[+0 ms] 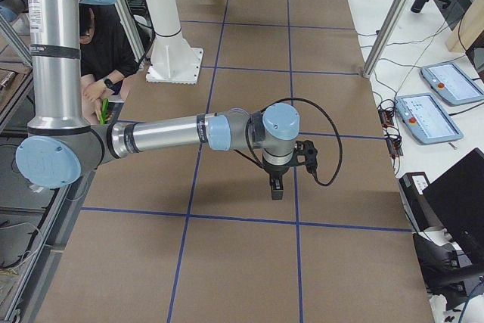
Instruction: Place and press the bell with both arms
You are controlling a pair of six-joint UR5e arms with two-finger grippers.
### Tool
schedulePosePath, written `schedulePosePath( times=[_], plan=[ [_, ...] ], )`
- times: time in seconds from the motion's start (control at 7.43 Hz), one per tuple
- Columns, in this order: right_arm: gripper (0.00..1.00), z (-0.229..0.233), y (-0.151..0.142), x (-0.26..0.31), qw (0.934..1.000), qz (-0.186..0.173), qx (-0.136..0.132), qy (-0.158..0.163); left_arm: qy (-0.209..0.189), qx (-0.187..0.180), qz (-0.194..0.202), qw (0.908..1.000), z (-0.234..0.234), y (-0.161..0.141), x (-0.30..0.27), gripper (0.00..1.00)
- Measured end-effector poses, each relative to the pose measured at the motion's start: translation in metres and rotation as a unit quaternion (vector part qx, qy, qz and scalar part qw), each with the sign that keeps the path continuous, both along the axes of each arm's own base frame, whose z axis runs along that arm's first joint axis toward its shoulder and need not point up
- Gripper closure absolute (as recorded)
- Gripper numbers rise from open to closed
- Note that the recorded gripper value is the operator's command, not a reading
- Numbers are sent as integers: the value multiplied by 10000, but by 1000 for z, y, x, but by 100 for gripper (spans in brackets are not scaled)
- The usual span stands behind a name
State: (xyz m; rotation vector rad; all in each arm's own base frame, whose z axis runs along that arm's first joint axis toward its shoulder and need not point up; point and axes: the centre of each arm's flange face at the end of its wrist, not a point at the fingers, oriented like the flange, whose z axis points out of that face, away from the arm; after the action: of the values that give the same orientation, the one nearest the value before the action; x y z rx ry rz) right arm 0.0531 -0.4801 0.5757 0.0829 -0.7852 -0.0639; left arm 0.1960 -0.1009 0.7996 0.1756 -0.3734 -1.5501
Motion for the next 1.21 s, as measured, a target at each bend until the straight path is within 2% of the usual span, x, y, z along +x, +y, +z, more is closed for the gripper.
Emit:
schedulePosePath(
  times=[0.27, 0.4, 0.54, 0.67, 0.94, 1.21],
  plan=[
    [0, -3, 1, 0, 10000, 0, 24, 0, 14, 3, 39, 10000, 5, 3, 1, 2],
    [0, -3, 1, 0, 10000, 1, 27, -1, 10, -12, 72, 10000, 7, 5, 2, 30],
    [0, -3, 2, 0, 10000, 0, 26, 0, -5, -34, 104, 9999, 9, 7, 2, 71],
    [0, -3, 2, 0, 10000, -1, 27, 0, -58, -10, 74, 10000, 13, 9, 0, 100],
    [0, -4, 2, 0, 10000, 0, 30, -1, -187, 88, 81, 9998, 20, 18, -5, 100],
    [0, -4, 3, 0, 10000, 1, 34, -1, -158, 53, 166, 9997, 23, 15, -38, 100]
  ],
)
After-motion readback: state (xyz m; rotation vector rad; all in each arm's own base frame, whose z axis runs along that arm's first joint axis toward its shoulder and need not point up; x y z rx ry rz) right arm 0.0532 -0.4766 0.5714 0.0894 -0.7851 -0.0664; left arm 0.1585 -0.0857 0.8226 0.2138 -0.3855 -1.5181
